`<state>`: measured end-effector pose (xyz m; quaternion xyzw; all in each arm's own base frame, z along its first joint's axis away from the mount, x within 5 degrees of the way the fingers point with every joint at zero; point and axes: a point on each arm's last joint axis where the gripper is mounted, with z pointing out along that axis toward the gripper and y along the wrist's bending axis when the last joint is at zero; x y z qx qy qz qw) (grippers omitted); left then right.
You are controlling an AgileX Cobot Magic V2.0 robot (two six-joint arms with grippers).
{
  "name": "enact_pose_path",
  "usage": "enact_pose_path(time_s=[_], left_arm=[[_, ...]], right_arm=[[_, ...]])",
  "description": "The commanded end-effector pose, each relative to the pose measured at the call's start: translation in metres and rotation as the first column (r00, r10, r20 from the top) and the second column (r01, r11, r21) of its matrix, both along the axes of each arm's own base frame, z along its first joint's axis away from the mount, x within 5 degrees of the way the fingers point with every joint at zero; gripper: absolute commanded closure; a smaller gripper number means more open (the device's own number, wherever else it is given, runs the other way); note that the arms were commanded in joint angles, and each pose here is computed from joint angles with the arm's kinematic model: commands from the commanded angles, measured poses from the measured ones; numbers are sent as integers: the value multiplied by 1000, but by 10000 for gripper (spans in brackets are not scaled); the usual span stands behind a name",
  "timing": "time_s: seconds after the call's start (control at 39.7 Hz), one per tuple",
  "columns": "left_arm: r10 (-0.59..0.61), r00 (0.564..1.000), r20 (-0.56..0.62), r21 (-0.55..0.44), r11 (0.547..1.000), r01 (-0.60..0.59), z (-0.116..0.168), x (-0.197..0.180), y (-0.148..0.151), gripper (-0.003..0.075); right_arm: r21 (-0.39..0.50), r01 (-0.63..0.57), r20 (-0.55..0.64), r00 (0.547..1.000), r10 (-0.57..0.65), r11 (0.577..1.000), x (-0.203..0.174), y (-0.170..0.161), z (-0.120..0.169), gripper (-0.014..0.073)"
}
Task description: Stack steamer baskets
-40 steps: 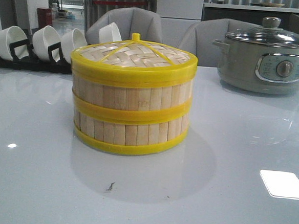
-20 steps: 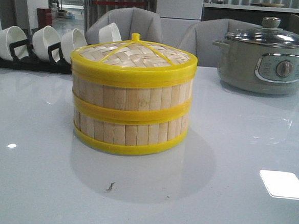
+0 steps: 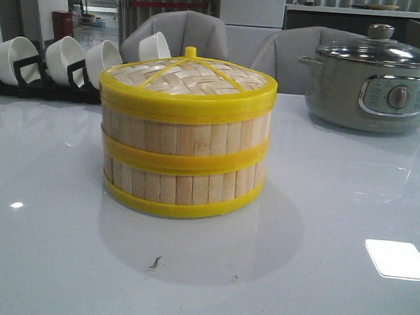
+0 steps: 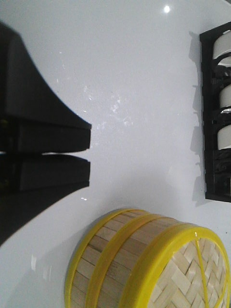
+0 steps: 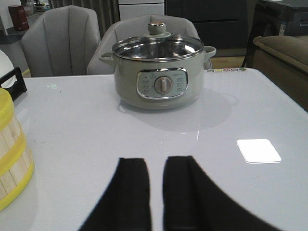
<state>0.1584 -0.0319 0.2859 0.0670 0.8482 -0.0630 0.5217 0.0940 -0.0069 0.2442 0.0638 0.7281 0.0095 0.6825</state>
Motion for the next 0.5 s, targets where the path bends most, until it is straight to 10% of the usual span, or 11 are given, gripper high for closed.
enact_pose_path(time_s=[0.0,0.48], left_arm=[[-4,993,116,-24,1000,7,18,3,-2,636],[-4,993,116,-24,1000,7,18,3,-2,636]], right_arm=[[-36,2,117,993,2,999,1,0,18,561],[-32,4,66,998,-2,999,1,0,13,554]])
